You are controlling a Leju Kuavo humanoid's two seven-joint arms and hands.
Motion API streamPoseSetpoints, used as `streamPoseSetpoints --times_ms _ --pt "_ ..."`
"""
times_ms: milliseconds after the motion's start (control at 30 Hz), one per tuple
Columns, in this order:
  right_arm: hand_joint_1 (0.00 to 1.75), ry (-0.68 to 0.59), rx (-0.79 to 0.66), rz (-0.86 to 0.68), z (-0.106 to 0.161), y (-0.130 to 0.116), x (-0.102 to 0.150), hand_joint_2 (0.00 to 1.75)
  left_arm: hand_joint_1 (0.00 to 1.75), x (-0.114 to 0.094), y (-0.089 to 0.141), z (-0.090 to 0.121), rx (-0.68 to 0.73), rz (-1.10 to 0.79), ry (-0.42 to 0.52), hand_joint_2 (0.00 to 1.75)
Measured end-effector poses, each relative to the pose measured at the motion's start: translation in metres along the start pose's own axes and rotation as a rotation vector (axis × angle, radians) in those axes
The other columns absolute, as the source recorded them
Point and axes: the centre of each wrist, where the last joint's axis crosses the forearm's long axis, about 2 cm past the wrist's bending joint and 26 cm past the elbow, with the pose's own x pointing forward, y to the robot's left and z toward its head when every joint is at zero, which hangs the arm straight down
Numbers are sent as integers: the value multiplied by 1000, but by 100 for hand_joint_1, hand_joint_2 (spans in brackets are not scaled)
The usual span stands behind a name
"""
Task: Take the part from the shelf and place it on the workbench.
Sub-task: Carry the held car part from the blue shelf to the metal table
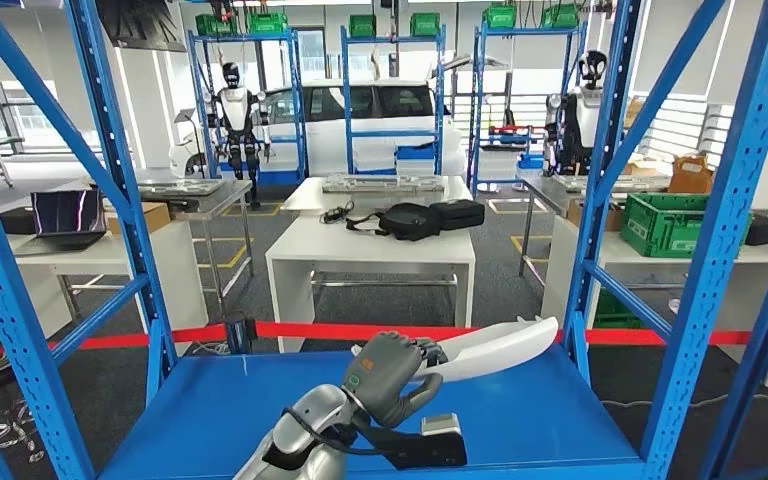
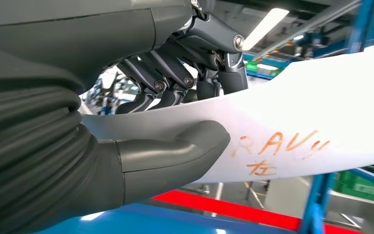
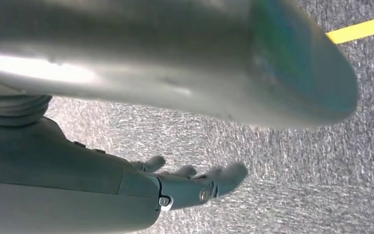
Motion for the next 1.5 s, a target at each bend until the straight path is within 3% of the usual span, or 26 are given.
streamPoseSetpoints --times_ms 633,1167,1500 --pt "0 0 10 7 0 5 0 0 175 -12 1 6 -8 -18 43 175" --pt "0 -19 21 55 0 5 3 0 175 -63 9 43 -15 -65 157 175" --pt "0 -19 32 76 0 7 3 0 175 -78 9 56 -17 -71 186 175"
